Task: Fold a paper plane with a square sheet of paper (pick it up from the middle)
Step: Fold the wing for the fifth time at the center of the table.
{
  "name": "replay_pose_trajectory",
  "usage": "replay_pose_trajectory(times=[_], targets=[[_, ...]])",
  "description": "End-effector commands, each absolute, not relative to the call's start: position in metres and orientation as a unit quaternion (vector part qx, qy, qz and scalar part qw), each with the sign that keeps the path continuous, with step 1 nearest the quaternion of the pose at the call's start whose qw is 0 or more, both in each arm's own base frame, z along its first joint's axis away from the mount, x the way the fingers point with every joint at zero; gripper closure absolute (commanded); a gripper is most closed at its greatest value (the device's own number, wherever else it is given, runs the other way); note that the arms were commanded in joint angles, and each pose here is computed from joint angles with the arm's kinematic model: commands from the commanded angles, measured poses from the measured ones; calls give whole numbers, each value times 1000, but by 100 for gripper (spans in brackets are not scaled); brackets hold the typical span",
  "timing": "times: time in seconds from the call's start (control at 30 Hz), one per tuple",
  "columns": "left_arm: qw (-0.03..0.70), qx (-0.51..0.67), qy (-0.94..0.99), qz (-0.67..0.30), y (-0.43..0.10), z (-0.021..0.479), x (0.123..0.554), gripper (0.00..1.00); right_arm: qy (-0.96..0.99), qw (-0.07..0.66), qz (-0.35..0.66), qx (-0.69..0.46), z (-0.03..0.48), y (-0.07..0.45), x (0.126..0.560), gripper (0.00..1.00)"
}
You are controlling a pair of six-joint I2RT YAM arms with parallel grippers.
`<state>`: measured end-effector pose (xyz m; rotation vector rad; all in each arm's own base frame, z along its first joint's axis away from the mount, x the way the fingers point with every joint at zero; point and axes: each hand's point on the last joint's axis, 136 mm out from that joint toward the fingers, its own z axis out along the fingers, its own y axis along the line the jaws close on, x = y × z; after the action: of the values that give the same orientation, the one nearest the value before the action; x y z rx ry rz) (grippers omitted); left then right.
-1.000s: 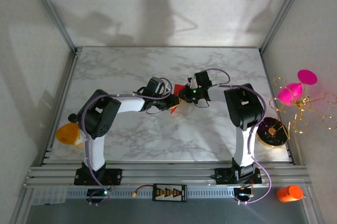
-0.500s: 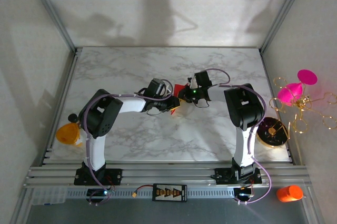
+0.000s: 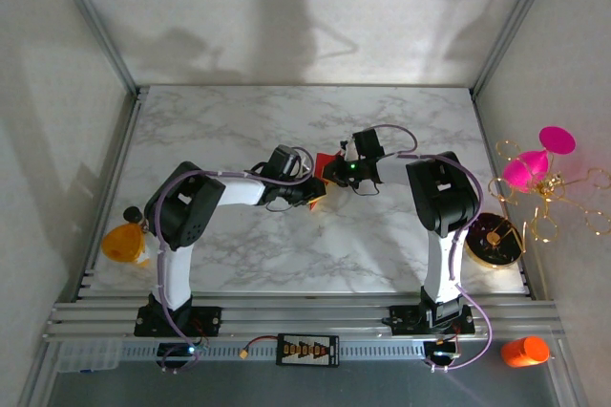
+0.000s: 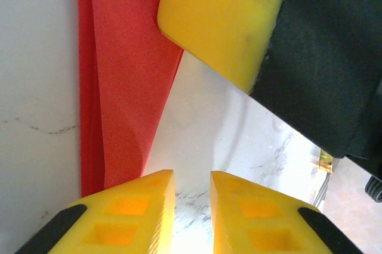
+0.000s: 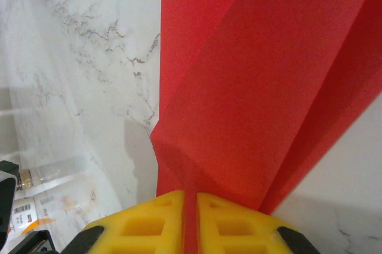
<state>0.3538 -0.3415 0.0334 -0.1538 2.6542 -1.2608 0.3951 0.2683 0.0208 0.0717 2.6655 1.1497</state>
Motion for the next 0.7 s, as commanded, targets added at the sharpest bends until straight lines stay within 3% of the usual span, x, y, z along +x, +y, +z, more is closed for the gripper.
replay_pose_trajectory(times=[0.0, 0.67], targets=[[84, -61, 904, -415, -341, 17, 345, 78, 943, 74, 320, 46, -38, 249, 373, 85], [72, -78, 915, -390, -323, -8, 331, 80, 953, 63, 292, 53, -48, 242, 370, 85]])
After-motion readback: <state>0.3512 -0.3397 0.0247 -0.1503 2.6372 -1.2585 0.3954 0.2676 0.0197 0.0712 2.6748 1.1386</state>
